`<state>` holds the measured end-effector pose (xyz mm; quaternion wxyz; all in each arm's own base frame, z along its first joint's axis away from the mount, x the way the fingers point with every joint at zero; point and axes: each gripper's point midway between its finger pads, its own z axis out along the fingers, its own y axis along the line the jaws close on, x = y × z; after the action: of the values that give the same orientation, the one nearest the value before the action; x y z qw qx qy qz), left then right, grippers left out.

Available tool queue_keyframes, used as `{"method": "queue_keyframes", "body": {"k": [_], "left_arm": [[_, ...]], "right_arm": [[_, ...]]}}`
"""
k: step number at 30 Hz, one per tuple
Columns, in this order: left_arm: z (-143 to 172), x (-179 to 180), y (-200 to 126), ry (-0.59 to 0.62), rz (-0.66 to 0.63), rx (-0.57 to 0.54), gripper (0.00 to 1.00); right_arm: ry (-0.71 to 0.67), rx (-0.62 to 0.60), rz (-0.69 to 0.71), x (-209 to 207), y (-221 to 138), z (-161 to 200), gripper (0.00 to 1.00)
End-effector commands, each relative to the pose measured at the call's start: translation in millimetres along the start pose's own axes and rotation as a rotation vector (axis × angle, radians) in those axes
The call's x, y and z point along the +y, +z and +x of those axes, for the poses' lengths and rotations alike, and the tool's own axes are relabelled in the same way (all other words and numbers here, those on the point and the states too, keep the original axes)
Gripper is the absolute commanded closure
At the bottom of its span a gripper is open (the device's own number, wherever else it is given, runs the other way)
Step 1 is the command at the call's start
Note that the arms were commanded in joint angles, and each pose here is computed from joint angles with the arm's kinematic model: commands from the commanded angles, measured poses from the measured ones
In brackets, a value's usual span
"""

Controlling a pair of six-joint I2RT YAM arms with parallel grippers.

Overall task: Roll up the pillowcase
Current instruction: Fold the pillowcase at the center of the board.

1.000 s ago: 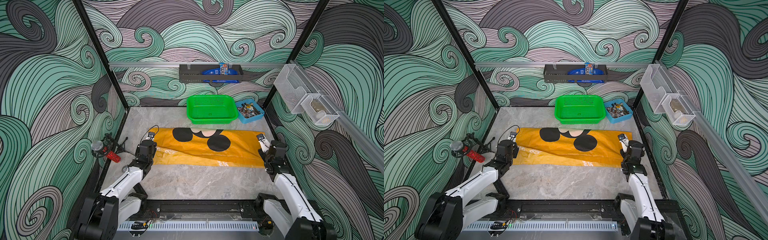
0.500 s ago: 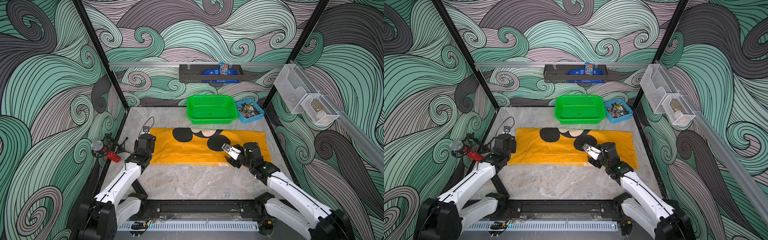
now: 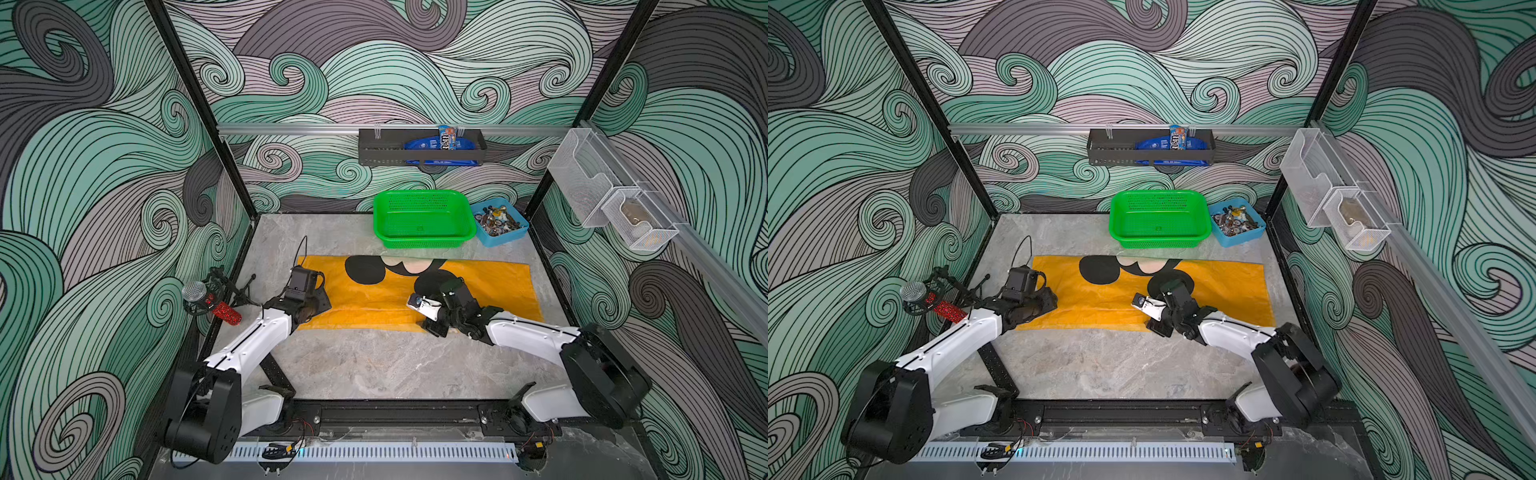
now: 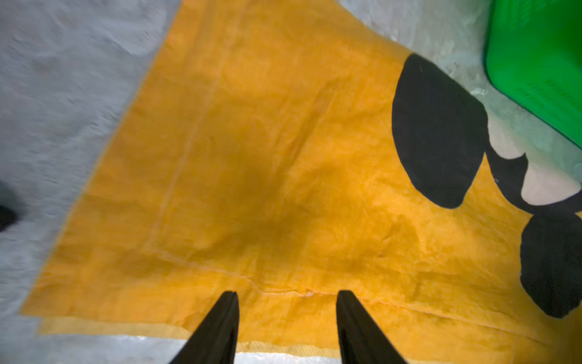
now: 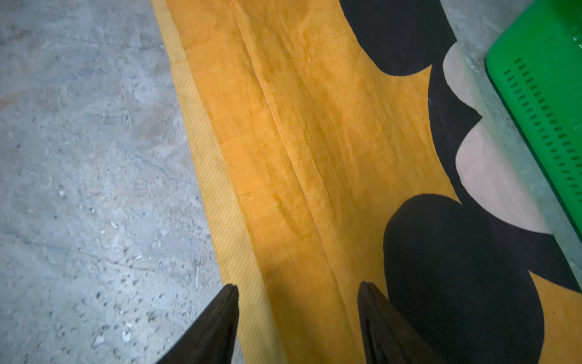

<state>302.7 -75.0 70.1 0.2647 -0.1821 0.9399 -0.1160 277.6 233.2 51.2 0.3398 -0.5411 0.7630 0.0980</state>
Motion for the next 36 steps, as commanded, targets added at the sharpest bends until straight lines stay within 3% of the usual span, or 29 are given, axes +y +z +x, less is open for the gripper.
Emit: {"method": "queue_keyframes", "body": {"k": [1, 10, 16, 26, 36], "left_arm": [[18, -20, 10, -0.025, 0.075, 0.1, 0.47], [20, -13, 33, 0.054, -0.005, 0.139, 0.46], [14, -9, 42, 0.085, -0.049, 0.141, 0.46], [13, 2, 45, 0.116, -0.113, 0.141, 0.44], [15, 8, 47, 0.14, -0.138, 0.145, 0.44]], "right_arm": [[-0.011, -0.037, -0.056, 5, 10, -13, 0.41], [-0.081, 0.092, -0.132, 11, 26, 8, 0.46], [-0.102, 0.114, -0.169, 17, 32, 12, 0.5], [-0.106, 0.116, -0.167, 13, 37, 9, 0.75], [-0.105, 0.1, -0.148, 10, 27, 1, 0.85]]}}
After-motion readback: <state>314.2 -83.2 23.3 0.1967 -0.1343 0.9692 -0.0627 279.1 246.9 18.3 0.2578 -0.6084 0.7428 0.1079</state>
